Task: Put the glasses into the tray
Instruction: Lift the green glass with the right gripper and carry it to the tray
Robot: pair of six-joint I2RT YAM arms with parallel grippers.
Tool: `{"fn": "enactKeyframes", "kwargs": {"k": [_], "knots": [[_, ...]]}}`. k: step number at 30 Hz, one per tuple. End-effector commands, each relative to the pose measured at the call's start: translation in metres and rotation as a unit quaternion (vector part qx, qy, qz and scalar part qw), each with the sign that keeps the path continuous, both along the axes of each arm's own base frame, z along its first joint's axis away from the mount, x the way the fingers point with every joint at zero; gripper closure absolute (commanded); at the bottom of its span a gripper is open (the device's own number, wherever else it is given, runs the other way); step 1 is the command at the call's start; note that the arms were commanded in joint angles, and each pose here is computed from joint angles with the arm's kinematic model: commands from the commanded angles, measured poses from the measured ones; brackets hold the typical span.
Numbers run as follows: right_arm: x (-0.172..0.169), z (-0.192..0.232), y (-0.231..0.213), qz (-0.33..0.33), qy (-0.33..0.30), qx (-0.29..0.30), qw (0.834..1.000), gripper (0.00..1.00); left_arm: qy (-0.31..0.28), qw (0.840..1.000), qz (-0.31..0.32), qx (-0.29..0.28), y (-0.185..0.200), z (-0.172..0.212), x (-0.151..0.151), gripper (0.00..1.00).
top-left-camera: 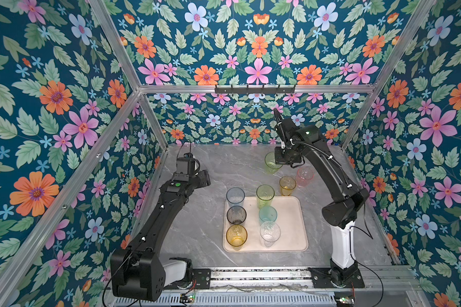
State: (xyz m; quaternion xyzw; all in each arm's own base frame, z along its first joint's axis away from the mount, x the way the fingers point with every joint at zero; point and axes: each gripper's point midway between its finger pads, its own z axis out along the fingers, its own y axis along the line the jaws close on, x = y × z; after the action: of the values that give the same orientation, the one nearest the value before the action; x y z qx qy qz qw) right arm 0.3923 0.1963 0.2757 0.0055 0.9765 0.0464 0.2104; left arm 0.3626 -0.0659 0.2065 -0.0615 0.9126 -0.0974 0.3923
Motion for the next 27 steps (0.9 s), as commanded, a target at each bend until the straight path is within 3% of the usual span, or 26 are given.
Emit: {"fn": "enactKeyframes", "kwargs": {"k": [1,12,19,27], "knots": [[-0.021,0.007,-0.019,-0.02,0.007,-0.017,1.0,1.0,0.004,1.0,-0.013,-0.02,-0.007,0.003,-0.007,0.25],[-0.084,0.023,-0.057,-0.047,-0.013,0.0,0.999,1.0,-0.018,0.999,-0.015,-0.029,-0.007,0.014,-0.015,0.24],[-0.112,0.002,-0.071,-0.049,-0.005,-0.001,0.999,1.0,-0.022,1.0,0.002,-0.012,0.002,0.013,-0.014,0.24],[-0.121,-0.026,-0.077,-0.047,-0.011,0.002,0.999,1.0,-0.007,1.0,0.012,0.005,0.007,0.002,-0.014,0.24]]}}
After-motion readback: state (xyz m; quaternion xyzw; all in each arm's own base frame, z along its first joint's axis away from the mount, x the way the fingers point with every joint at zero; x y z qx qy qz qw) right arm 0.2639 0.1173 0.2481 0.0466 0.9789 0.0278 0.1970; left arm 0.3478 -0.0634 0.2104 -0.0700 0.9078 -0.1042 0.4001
